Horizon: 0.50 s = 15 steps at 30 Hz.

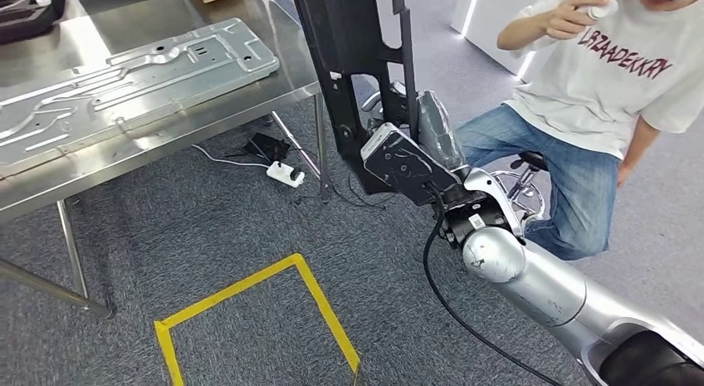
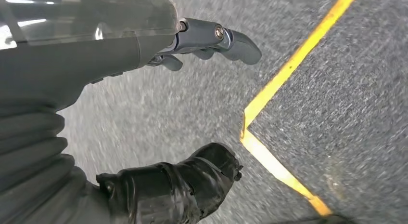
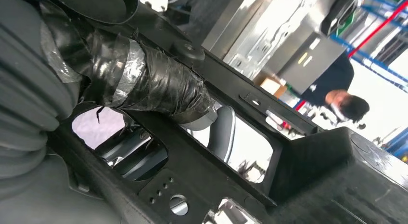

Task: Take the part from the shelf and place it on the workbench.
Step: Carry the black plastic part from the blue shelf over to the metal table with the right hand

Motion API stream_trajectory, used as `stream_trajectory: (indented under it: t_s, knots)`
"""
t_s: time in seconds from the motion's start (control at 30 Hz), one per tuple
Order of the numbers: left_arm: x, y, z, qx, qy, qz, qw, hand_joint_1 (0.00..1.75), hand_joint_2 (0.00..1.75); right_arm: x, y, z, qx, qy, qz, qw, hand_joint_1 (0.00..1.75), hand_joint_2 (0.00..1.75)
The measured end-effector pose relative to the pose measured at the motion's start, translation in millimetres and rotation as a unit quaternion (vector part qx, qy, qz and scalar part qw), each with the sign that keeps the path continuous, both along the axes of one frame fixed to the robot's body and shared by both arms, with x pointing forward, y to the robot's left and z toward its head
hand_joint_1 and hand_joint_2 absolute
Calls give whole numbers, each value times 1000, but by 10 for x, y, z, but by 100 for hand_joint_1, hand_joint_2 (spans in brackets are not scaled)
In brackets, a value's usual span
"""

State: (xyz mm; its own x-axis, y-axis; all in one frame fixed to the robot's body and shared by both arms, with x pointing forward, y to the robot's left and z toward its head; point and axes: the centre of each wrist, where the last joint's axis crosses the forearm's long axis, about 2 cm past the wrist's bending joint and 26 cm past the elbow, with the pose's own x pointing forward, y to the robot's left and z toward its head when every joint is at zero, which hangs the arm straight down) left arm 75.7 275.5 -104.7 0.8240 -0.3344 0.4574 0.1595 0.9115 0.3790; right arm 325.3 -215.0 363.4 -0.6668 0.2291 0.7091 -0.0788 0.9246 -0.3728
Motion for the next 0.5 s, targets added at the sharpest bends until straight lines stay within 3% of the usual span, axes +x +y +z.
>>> stream_trajectory:
  t_s: [0.2, 0.5]
  knots:
    - [-6, -20, -8, -60, -5, 21, 998, 0, 175, 2, -2, 23, -6, -1, 3, 1000, 175, 175]
    - [-15, -24, -11, -75, -3, 33, 997, 0, 175, 9, -3, 66, -10, -6, 4, 1000, 175, 175]
